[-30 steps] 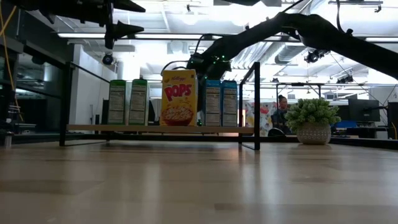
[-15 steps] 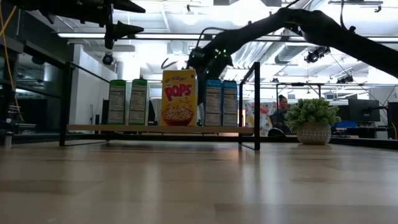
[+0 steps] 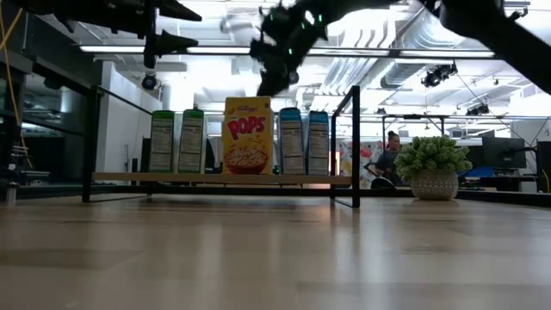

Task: Stack cereal on shelf
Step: Adjust the top yellow cereal box on the shelf

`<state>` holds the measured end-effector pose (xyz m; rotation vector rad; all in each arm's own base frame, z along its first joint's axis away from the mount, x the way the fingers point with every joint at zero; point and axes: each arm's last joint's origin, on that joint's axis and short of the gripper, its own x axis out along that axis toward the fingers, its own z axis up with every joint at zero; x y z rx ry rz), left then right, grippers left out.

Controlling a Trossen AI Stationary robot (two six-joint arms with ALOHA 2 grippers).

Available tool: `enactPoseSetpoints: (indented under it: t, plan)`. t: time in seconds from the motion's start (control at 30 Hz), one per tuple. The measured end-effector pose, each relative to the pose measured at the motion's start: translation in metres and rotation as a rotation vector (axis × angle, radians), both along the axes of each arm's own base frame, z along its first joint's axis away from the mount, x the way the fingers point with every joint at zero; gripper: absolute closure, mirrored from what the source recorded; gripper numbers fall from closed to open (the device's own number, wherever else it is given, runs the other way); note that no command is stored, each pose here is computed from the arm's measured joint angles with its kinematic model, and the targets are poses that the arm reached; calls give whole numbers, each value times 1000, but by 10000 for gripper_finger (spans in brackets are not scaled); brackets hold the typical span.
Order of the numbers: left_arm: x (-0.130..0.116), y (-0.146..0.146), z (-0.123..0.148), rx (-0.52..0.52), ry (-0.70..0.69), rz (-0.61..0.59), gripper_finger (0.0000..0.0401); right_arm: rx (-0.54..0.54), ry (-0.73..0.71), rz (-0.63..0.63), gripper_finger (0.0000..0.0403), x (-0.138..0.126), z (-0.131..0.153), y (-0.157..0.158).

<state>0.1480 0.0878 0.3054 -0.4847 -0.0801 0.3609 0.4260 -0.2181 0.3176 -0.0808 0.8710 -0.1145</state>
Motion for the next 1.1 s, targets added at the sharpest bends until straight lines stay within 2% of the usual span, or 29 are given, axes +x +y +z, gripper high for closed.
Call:
enactPoseSetpoints:
  t: [0.17, 0.3, 0.53, 0.6, 0.77, 0.9, 1.1]
  plan:
    - [0, 1, 0, 17, 7, 33, 165, -323, 70, 17, 403, 17, 17, 51]
    - [-1, 1, 0, 18, 8, 48, 165, -475, 143, -18, 403, 27, 17, 82]
    - [-1, 2, 0, 82, 36, 74, 165, -482, 189, -119, 403, 27, 15, 111]
    - [-1, 2, 0, 107, 47, 81, 165, -463, 182, -146, 403, 26, 16, 113]
    - [-1, 2, 0, 121, 53, 82, 165, -498, 206, -185, 403, 20, 17, 116]
    - [-1, 2, 0, 127, 56, 82, 165, -510, 227, -201, 403, 5, 10, 122]
    - [-1, 3, 0, 146, 66, 106, 165, -510, -84, -225, 403, -27, 25, 135]
